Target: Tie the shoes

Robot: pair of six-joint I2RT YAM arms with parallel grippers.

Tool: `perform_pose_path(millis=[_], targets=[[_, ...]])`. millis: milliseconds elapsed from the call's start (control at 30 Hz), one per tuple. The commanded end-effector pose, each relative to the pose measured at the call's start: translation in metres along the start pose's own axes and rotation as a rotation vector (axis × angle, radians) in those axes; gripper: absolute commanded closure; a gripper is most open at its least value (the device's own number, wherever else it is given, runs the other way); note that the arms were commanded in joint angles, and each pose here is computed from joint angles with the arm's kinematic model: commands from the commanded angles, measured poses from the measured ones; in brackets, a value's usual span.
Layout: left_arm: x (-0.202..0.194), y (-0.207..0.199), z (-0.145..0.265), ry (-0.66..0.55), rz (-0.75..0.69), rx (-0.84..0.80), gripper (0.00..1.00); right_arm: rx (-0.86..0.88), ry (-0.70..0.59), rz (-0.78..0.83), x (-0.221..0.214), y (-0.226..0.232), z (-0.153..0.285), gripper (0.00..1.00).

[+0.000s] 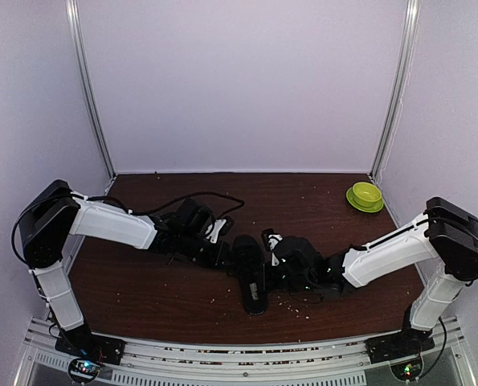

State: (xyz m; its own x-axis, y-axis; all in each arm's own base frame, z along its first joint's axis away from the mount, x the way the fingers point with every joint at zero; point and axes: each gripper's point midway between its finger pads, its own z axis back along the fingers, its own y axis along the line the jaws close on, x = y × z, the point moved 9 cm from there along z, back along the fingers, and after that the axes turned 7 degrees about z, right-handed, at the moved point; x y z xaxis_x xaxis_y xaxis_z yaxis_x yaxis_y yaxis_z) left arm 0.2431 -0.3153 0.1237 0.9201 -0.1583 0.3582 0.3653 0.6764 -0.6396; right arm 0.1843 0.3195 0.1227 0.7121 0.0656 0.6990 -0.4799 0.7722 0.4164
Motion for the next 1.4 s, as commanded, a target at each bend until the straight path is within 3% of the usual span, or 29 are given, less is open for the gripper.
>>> perform_pose_path(millis=[0,767,1167,1233,1367], targets=[[0.005,-0.012,0.02,-0.052,0.002,-0.055,1.0,-0.017,0.0,0.007,0.002,-0.001,-0.003,1.0],[-0.023,0.0,0.108,-0.373,0.085,0.09,1.0,-0.03,0.002,0.002,-0.002,-0.005,0.0,1.0],[-0.017,-0.006,0.108,-0.344,0.039,0.116,1.0,0.006,-0.011,0.009,0.002,-0.002,0.011,1.0],[-0.022,-0.002,0.107,-0.32,0.053,0.139,1.0,0.019,-0.01,0.016,0.004,0.0,0.015,0.9],[-0.036,0.008,0.099,-0.243,0.091,0.152,1.0,0.077,-0.027,0.047,0.013,0.007,0.032,0.57]])
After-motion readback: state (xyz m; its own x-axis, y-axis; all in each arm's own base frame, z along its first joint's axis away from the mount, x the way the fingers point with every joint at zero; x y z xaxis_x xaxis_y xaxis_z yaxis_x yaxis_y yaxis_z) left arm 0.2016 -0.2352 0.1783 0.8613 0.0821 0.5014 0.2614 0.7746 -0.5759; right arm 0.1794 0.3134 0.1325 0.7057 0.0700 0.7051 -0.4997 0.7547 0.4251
